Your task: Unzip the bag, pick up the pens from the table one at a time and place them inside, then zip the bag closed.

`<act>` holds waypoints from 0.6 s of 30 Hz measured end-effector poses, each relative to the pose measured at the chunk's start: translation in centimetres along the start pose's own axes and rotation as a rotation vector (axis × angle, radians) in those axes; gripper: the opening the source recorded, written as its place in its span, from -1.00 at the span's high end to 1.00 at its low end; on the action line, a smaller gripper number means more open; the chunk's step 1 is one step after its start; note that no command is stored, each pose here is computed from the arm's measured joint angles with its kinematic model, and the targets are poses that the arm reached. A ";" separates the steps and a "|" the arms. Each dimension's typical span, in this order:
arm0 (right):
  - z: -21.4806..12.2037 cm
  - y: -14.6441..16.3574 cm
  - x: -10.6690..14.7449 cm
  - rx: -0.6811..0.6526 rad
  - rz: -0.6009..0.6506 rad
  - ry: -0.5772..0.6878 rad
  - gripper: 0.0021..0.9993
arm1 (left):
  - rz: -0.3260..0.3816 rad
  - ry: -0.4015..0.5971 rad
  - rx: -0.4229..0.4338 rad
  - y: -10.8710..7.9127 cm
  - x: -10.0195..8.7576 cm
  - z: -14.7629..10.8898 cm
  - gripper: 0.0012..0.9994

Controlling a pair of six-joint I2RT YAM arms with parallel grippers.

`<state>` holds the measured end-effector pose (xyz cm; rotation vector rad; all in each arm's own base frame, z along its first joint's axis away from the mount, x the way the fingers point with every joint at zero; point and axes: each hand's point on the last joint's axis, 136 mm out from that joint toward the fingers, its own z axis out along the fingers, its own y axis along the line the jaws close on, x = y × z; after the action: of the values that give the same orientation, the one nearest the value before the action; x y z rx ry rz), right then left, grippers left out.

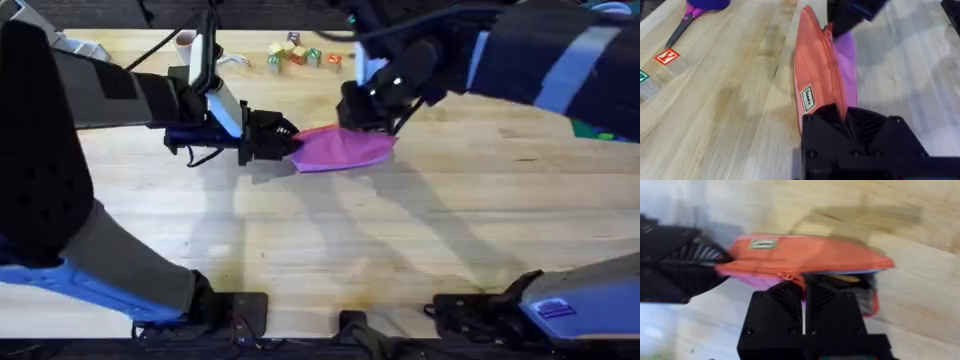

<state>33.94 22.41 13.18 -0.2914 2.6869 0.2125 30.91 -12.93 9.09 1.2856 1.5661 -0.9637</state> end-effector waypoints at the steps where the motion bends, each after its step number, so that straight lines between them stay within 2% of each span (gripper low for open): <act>1: 0.0 -0.7 -0.2 0.006 0.017 0.002 0.94 | 0.000 0.000 0.000 0.0 0.0 0.0 0.91; 13: 0.1 -9.7 -2.0 0.086 0.215 -0.001 0.94 | 0.001 -0.005 0.005 -0.1 -0.1 0.1 0.91; 18: 0.4 -11.4 -2.1 0.095 0.257 0.005 0.94 | 0.002 -0.006 0.008 -0.2 -0.2 0.2 0.91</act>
<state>38.61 11.86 12.54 0.0835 2.7237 0.1591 30.81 -13.20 9.19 1.2886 1.5569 -0.9730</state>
